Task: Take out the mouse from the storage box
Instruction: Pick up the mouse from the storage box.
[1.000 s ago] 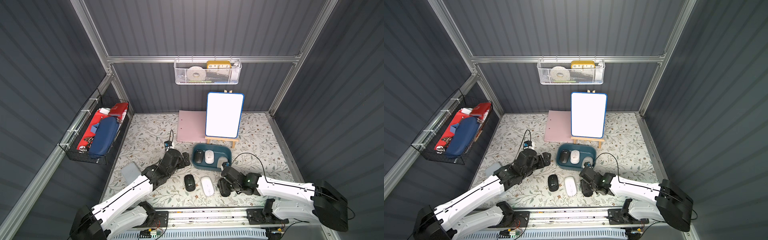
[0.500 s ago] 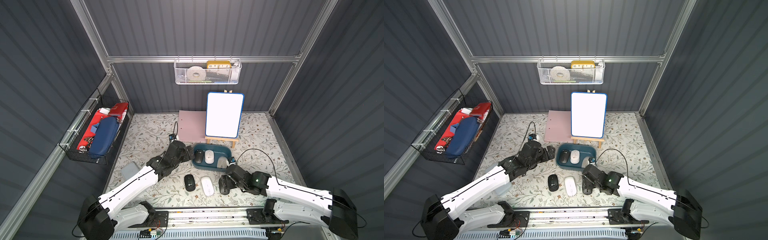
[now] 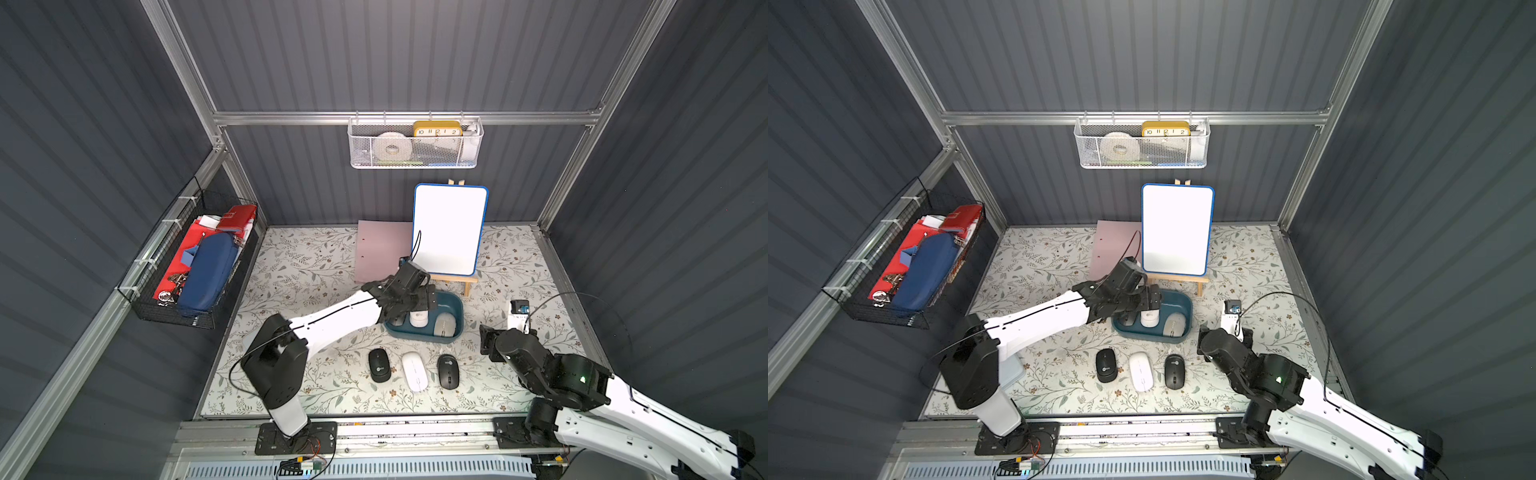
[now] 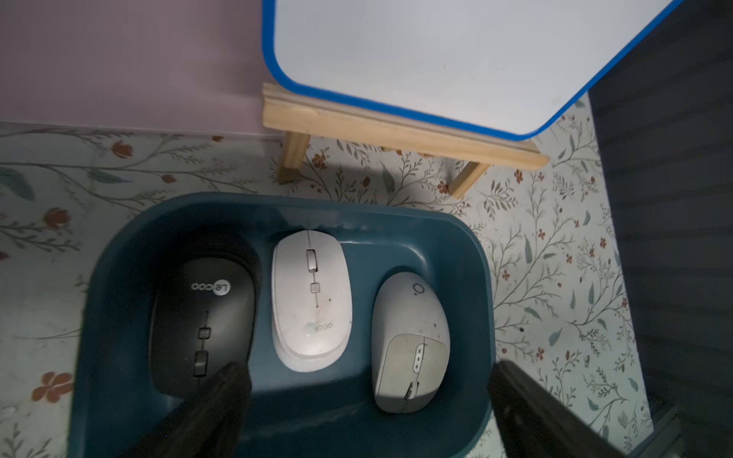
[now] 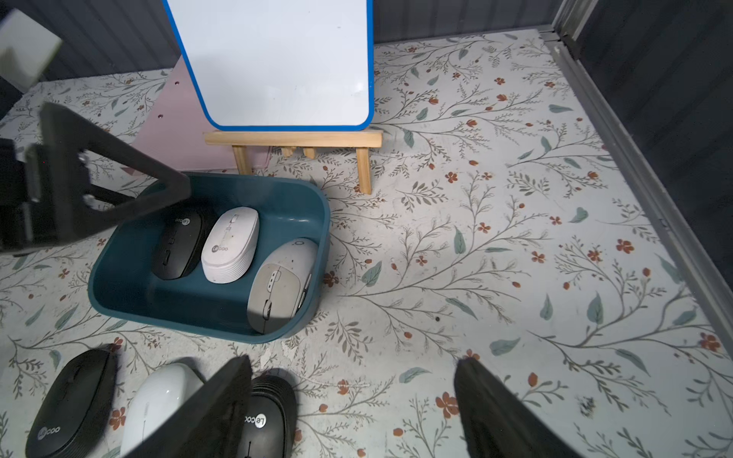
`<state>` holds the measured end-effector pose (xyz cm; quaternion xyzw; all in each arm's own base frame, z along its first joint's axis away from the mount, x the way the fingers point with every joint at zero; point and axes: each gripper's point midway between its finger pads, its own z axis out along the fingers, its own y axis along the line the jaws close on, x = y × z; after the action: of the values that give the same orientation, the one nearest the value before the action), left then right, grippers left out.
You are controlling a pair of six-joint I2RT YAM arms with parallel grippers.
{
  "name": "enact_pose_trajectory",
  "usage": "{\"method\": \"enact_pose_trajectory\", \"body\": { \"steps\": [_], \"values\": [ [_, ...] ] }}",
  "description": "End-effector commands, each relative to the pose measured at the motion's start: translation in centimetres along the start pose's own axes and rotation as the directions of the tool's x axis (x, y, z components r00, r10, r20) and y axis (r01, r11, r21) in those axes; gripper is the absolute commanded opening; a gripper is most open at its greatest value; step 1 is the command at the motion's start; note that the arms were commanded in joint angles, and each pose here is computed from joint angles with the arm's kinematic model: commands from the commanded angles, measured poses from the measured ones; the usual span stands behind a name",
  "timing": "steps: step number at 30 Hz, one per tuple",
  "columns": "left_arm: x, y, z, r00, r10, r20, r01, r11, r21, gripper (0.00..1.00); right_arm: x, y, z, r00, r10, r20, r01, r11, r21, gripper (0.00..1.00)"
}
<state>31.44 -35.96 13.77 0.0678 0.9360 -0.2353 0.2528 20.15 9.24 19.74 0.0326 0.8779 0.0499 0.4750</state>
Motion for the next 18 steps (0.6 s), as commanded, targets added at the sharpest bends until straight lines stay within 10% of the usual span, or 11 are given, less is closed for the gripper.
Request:
{"method": "enact_pose_trajectory", "body": {
  "steps": [1, 18],
  "values": [
    [1.8, -1.3, 1.6, 0.991, 0.068, -0.111, -0.067, 0.998, 0.017, 0.97, 0.2, -1.6, -0.1, 1.000, 0.004, 0.019, -0.006, 0.998, 0.059, 0.84],
    [5.8, -3.9, 7.6, 0.951, 0.165, -0.260, -0.156, 0.986, 0.054, 0.74, 0.1, -1.9, -0.1, 0.999, 0.013, 0.040, -0.015, 0.998, 0.058, 0.84]
  ]
}}
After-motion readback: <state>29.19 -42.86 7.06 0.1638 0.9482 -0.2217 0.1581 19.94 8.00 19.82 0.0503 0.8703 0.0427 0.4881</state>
